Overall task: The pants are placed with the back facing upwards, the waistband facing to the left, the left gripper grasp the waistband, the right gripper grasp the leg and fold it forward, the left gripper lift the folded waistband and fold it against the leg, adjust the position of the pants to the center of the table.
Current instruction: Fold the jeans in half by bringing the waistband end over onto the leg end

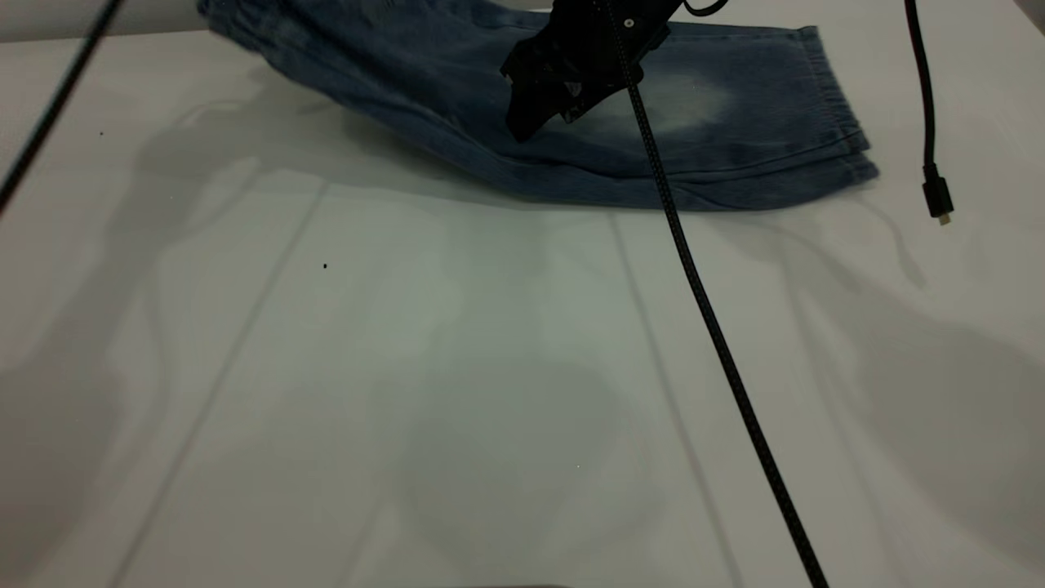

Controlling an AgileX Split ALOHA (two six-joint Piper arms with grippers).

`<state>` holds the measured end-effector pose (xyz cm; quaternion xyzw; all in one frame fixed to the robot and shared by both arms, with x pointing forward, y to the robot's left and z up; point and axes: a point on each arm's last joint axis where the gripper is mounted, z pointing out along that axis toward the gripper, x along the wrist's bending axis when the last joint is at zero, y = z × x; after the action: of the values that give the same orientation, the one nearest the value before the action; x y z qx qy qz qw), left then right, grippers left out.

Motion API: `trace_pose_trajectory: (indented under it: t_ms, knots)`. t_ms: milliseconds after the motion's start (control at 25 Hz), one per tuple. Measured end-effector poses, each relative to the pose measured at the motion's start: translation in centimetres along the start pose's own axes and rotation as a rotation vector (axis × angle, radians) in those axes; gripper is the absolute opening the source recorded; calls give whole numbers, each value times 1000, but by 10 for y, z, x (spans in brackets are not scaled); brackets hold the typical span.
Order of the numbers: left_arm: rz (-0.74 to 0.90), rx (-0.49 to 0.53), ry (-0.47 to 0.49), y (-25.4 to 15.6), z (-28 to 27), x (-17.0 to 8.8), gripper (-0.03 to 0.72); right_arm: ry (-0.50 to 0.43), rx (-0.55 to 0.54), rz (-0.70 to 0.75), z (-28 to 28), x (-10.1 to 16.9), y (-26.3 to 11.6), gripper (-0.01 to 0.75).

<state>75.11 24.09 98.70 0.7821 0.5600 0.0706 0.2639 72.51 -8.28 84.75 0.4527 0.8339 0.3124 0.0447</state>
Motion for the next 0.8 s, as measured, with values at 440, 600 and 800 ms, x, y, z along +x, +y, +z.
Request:
trace_pose_trajectory:
  t_ms: [440, 600, 800]
  knots:
    - [107, -45, -32, 21, -22, -47, 80, 107, 2, 26, 30, 54, -7, 390]
    - [142, -51, -49, 24, -20, -66, 80, 131, 9, 11, 30, 64, -6, 390]
    - [160, -62, -55, 26, -18, -76, 80, 146, -30, -19, -15, 59, 21, 390]
